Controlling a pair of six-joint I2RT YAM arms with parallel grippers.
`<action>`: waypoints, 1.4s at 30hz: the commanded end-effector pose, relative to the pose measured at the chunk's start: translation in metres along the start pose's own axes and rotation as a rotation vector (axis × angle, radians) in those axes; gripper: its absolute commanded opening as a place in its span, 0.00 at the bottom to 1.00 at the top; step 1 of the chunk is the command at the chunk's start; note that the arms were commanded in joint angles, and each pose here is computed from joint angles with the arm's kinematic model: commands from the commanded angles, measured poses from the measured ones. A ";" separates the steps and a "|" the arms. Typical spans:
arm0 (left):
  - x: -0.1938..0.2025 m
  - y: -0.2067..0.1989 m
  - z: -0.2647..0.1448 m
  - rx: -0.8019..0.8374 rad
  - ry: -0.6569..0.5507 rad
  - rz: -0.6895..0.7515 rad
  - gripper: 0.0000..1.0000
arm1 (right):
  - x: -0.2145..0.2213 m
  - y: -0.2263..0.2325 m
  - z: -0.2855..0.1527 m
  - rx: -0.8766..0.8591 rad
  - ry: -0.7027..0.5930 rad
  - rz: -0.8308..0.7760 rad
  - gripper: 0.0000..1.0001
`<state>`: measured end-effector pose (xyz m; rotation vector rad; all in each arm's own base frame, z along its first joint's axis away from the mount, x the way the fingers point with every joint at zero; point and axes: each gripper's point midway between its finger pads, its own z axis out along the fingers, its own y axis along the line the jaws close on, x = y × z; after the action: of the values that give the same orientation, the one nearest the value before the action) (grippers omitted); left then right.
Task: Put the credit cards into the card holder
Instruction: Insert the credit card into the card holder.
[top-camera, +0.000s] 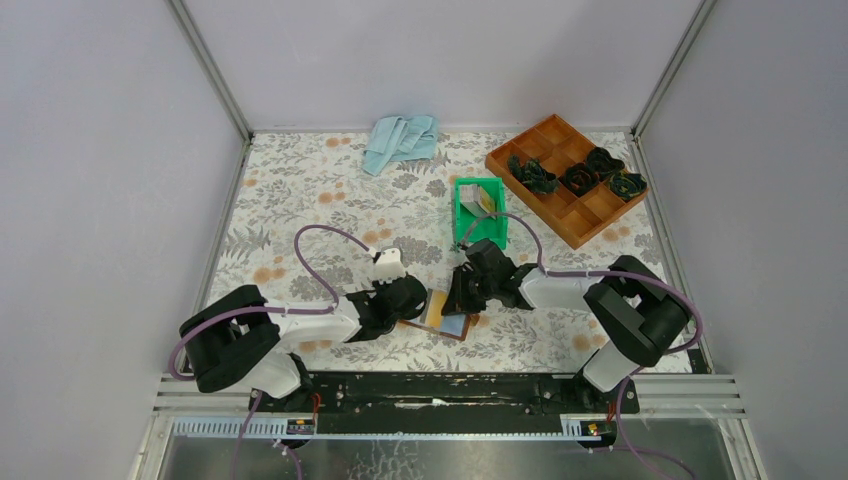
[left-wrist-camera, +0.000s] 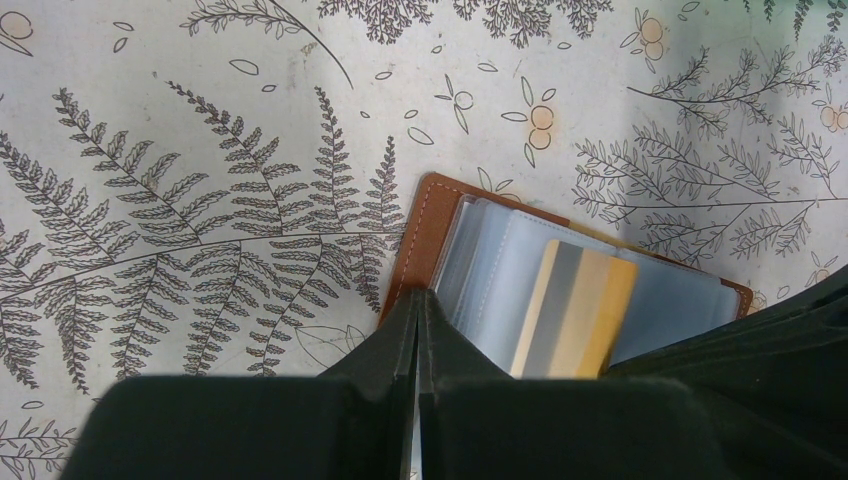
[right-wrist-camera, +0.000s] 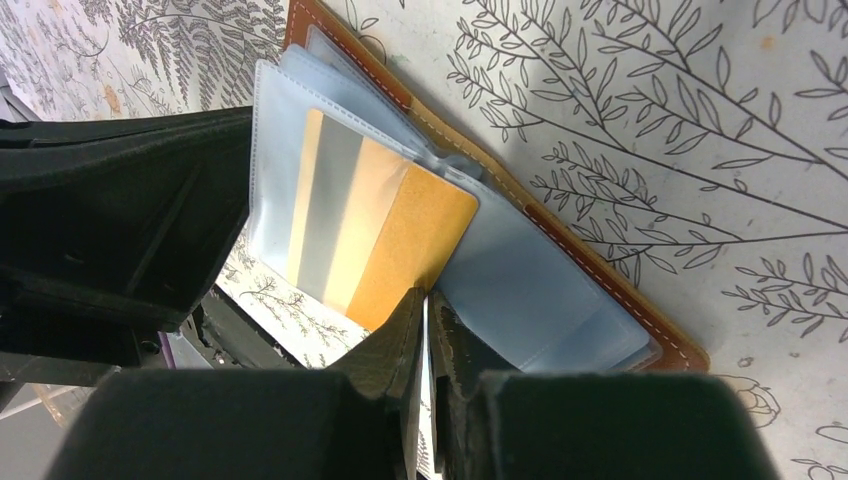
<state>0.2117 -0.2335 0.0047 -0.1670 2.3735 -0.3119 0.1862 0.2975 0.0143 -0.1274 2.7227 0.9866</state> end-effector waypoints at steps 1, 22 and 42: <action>0.073 0.066 -0.006 -0.167 0.258 0.142 0.00 | -0.007 0.006 0.006 0.008 -0.020 -0.032 0.11; 0.073 0.066 -0.006 -0.167 0.262 0.146 0.00 | -0.017 0.033 0.010 -0.066 -0.051 -0.065 0.12; 0.073 0.069 -0.008 -0.185 0.262 0.143 0.00 | -0.022 0.051 0.010 -0.110 -0.063 -0.097 0.16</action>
<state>0.2117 -0.2334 0.0046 -0.1675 2.3734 -0.3104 0.1892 0.3183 0.0184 -0.1840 2.6913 1.0212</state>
